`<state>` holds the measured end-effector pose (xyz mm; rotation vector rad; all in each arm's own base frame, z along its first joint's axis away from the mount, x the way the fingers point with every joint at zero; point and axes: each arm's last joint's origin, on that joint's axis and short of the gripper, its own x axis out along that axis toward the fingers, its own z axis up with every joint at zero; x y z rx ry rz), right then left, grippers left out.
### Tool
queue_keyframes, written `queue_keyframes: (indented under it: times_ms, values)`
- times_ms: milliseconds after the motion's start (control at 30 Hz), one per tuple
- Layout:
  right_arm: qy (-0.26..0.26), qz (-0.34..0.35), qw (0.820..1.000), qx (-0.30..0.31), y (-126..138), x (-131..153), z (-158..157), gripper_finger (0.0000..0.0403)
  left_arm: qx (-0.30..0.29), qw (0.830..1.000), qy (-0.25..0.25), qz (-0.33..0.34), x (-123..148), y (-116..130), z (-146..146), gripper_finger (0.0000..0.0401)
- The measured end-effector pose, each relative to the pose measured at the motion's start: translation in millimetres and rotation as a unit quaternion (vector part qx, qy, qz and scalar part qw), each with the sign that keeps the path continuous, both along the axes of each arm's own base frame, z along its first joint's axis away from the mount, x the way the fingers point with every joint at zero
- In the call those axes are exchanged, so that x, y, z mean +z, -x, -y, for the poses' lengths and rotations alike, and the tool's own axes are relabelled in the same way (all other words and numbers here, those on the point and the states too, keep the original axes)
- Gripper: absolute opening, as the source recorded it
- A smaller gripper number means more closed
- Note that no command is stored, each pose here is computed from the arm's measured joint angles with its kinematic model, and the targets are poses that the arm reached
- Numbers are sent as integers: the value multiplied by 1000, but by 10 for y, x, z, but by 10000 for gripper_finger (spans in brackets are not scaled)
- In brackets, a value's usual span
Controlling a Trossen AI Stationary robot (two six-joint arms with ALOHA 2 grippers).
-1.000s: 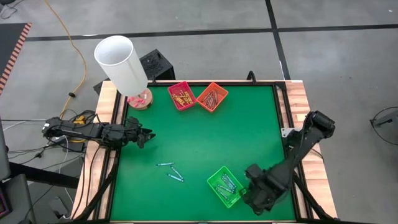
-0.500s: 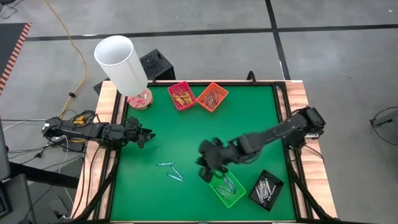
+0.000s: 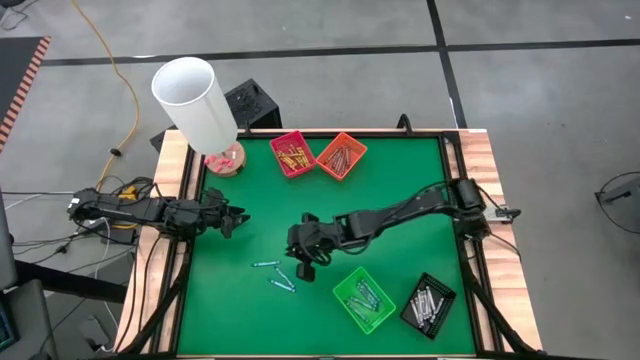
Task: Sort crayons
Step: Put the green crayon into the green bin
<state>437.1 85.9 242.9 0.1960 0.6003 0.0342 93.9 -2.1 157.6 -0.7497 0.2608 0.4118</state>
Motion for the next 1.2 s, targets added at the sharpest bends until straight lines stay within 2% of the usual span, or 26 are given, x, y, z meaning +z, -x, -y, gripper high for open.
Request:
queue_keyframes:
  times_ms: [233,500,800,1200]
  values:
    - [66,10,997,46,-195,-310,-50,64,0,1000,0,0,-1,0,0,215]
    - [116,50,989,77,-516,-543,-113,64,0,1000,0,0,-1,0,0,215]
    - [146,62,983,92,-798,-686,-136,64,0,1000,0,0,-1,0,0,215]
    - [150,41,983,93,-802,-725,-67,64,0,1000,0,0,-1,0,0,215]
